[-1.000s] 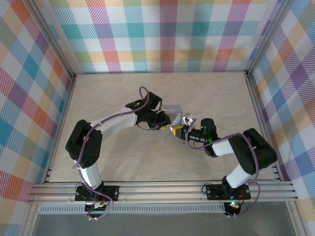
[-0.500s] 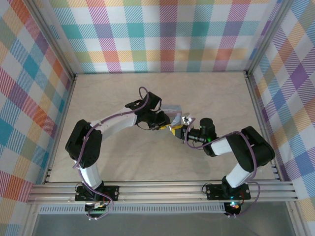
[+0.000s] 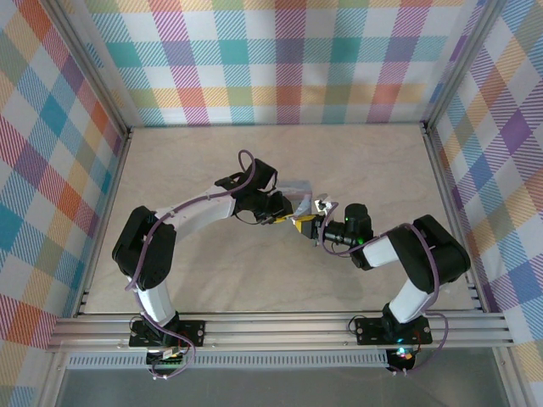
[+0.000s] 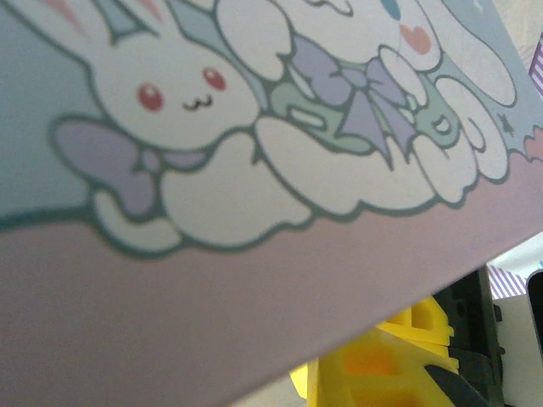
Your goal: Unlock a padlock with a key
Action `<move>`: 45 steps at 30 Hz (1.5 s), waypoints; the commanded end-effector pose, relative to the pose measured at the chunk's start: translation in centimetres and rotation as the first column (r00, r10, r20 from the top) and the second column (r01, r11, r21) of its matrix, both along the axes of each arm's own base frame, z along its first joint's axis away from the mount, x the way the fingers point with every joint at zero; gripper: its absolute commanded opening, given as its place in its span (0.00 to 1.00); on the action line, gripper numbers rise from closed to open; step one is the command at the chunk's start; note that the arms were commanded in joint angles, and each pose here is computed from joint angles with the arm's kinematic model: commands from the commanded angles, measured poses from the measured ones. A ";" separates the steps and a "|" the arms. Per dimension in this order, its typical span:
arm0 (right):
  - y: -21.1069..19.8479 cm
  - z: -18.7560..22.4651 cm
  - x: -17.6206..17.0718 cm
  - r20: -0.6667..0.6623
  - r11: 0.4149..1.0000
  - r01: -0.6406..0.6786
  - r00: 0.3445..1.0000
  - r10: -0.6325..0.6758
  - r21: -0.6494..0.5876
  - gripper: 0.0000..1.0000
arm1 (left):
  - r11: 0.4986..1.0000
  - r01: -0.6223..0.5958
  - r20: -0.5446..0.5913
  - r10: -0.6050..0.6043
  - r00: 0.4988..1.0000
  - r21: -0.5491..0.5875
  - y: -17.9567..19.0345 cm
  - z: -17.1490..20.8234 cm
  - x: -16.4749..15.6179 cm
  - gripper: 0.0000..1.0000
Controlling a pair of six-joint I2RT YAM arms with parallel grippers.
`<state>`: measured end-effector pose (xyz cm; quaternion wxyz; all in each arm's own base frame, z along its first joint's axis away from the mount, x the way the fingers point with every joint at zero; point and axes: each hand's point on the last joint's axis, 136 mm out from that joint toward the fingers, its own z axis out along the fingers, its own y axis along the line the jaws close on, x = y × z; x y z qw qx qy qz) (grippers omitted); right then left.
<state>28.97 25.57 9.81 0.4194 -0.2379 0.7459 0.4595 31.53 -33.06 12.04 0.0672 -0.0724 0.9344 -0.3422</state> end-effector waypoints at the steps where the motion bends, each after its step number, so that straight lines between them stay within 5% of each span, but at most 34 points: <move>1: 1.1 2.1 0.0 0.073 0.998 -0.052 0.996 0.048 0.047 0.00 | 0.998 0.014 0.052 -0.011 0.999 -0.056 -0.5 2.2 0.0 0.15; 23: -0.5 -0.4 -0.5 0.052 0.998 0.025 0.998 -0.022 -0.064 0.00 | 0.998 -0.008 0.067 0.012 0.998 -0.057 -0.4 2.5 0.3 0.15; 45: 0.1 0.9 0.1 0.059 1.000 0.016 0.998 -0.016 0.007 0.00 | 0.998 -0.006 0.065 0.011 0.998 -0.067 -0.6 2.6 0.4 0.15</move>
